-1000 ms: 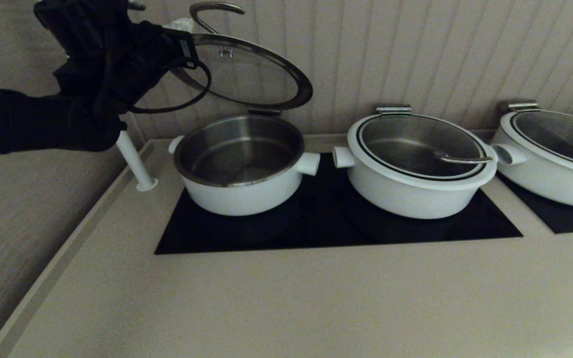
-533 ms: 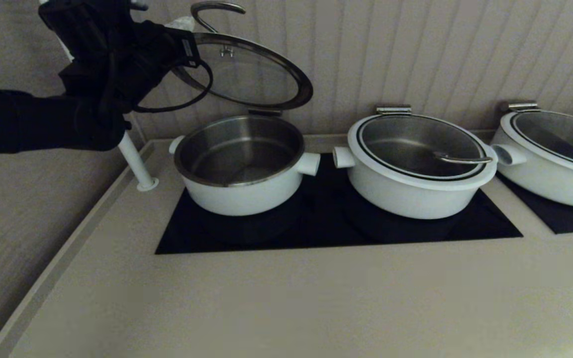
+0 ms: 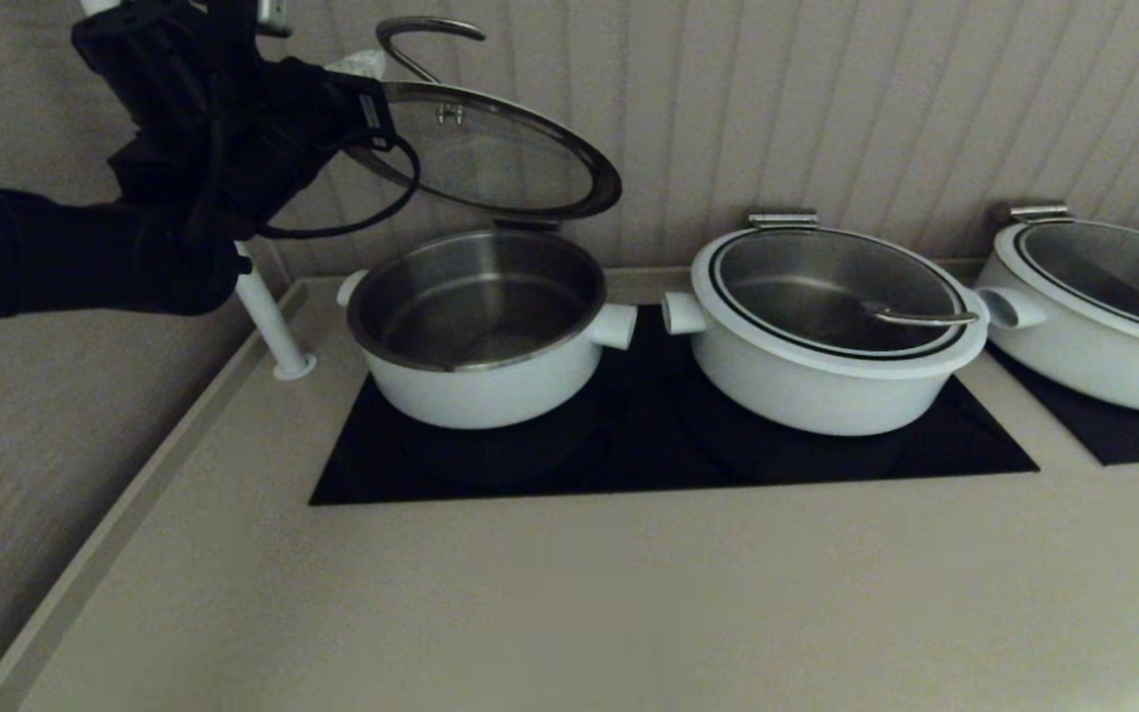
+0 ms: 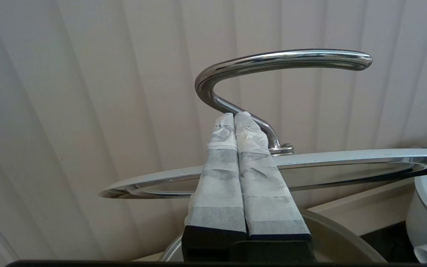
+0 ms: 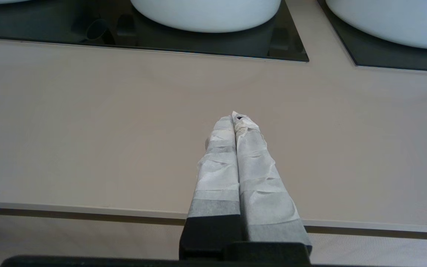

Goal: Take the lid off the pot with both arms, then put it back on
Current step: Close the pot lid

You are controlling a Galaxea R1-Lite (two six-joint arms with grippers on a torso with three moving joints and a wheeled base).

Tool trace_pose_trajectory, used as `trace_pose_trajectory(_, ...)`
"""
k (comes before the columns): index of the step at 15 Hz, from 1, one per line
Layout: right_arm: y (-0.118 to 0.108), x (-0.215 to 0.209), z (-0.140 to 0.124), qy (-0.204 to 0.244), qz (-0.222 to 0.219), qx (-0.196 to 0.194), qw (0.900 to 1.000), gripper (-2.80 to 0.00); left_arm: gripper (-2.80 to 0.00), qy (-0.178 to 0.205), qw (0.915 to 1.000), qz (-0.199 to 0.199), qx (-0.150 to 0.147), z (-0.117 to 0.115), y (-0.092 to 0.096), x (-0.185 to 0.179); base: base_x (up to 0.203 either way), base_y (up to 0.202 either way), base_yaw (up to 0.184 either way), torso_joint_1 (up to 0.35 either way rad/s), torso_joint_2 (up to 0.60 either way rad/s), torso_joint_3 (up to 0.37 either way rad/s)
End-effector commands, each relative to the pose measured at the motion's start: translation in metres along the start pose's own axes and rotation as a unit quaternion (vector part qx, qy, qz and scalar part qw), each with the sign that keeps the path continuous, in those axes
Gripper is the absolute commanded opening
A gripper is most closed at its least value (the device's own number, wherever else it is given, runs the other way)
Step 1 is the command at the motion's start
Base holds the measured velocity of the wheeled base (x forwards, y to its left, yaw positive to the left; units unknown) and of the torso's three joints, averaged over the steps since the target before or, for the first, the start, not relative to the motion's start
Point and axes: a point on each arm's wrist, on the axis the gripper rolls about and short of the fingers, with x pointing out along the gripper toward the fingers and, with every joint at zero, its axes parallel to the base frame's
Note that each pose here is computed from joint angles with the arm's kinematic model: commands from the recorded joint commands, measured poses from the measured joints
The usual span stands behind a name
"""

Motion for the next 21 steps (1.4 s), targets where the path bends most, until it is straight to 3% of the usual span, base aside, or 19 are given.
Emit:
trace_pose_trajectory(1,0.000,0.000,0.000,0.001,0.001,0.000,1.000,-2.80,-2.80,0.001,1.0000,0.000,0.000,-0.002,0.000,0.000,0.000,0.000,0.000,0.000,0.00,0.000)
trace_pose_trajectory(21,0.000,0.000,0.000,0.001,0.001,0.000,1.000,-2.80,-2.80,0.020,0.9998,0.001,0.000,0.006,0.000,-0.023,0.000,0.000,0.000,0.000,0.00,0.000)
